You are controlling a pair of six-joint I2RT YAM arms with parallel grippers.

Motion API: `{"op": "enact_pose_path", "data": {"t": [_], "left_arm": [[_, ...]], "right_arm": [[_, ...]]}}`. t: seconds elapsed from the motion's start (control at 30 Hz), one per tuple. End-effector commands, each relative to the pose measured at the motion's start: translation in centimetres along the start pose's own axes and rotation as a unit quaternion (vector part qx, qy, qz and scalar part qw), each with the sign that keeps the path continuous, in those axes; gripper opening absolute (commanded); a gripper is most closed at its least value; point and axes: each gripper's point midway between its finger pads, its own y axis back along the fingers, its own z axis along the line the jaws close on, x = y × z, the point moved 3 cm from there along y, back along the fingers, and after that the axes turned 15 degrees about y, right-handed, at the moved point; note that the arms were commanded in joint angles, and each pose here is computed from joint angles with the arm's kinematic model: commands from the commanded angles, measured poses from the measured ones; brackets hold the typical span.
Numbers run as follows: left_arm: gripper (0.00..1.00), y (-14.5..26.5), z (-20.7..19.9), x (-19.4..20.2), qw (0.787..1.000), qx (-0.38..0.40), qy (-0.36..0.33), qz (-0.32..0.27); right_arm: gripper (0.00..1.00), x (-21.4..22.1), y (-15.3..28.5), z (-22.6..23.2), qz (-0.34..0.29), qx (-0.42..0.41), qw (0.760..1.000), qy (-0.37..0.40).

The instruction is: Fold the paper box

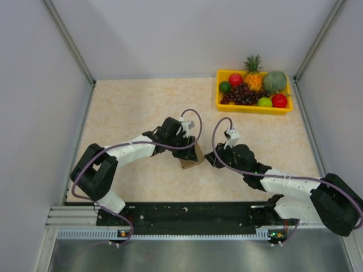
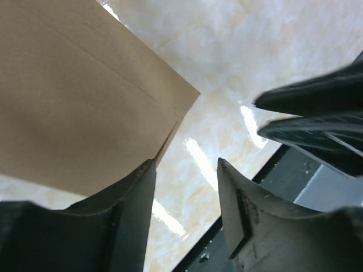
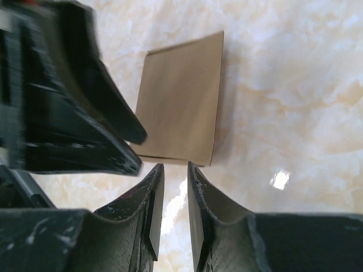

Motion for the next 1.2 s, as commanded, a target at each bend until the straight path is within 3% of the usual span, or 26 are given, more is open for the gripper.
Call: {"op": "enact_pose_path", "data": {"t": [0.0, 0.13, 0.27, 0.47, 0.87, 1.03, 1.17], "left_arm": [[0.57, 4.2, -3.4, -2.7, 0.997, 0.035, -0.016, -0.063], [0.60, 6.9, -2.2, -2.6, 0.995, 0.001, 0.006, -0.101], [0.60, 6.6, 2.2, -0.6, 0.992, -0.014, 0.096, -0.086], [0.63, 5.4, 4.8, 0.3, 0.978, 0.008, 0.190, -0.088], [0.61, 3.1, 5.1, -0.7, 0.975, 0.039, 0.202, -0.080], [0.52, 2.5, 5.2, -0.5, 0.975, 0.042, 0.208, -0.071], [0.50, 2.4, 5.6, -0.3, 0.975, 0.037, 0.207, -0.069]], "right_arm": [[0.30, 1.3, 0.4, 0.8, 0.091, -0.018, 0.990, -0.110], [0.38, 1.1, 0.2, 0.4, 0.104, -0.042, 0.985, -0.130], [0.37, 1.4, -0.5, -0.4, 0.119, -0.057, 0.983, -0.126], [0.35, 1.5, -1.8, -1.1, 0.134, -0.062, 0.982, -0.121], [0.37, 1.7, -3.6, -1.9, 0.151, -0.060, 0.982, -0.097], [0.33, 1.9, -3.8, -2.6, 0.155, -0.046, 0.982, -0.100], [0.29, 2.1, -3.8, -3.2, 0.154, -0.039, 0.982, -0.101]]}}
